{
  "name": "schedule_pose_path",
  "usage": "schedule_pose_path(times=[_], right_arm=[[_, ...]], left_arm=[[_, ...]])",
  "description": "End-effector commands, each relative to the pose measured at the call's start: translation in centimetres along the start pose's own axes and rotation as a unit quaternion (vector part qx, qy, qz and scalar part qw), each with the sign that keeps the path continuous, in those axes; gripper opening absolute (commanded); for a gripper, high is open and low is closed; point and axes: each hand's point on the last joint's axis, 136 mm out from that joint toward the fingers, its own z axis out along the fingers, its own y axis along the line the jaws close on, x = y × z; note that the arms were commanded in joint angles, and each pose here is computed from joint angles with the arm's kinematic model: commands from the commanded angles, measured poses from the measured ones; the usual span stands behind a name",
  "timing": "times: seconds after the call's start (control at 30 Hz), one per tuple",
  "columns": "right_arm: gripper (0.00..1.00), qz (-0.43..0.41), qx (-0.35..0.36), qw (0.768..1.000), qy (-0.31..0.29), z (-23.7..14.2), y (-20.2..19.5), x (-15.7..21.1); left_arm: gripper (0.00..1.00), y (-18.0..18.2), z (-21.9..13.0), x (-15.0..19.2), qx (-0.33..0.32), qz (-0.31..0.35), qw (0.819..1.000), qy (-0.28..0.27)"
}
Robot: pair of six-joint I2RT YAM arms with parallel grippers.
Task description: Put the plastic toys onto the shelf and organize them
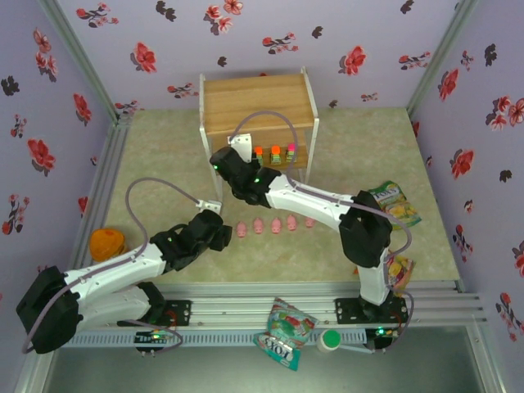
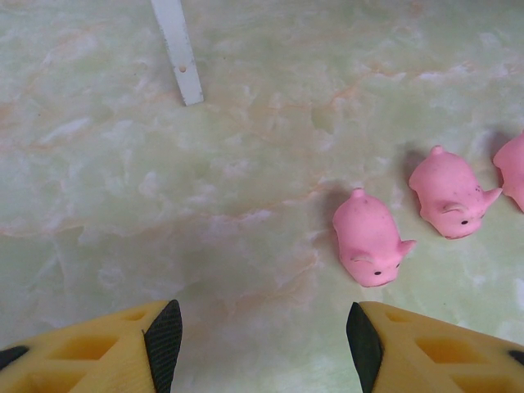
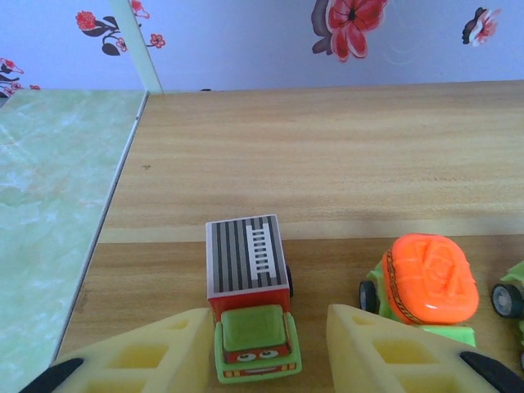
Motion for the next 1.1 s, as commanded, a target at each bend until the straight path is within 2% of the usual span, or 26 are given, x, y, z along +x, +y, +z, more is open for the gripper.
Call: schedule_pose_path(times=[0.0,0.5,0.8,1.07], right_arm=[[0.41,0.003,0.005,1.0,-0.021,-1.7,-0.6,-1.2],[0.41,0.006,0.0,1.0,-0.03,-5.3,-1.9,-0.9],[0.41,0.011,0.019,0.999,-0.029,-7.6,-5.1,0.5],[0.41,0.015,0.041,0.999,-0.014,-8.8,-8.3,2.7]], left_arm=[[0.6,0.1,0.1,-0.2,0.001,-0.003,1.0,-0.005],[0.61,-0.2,0.2,-0.2,0.008,0.001,1.0,-0.005],[0.61,-0.6,0.6,-0.1,0.014,0.004,1.0,0.001],[0.62,-2.3,1.4,0.5,0.048,0.013,0.998,0.023]])
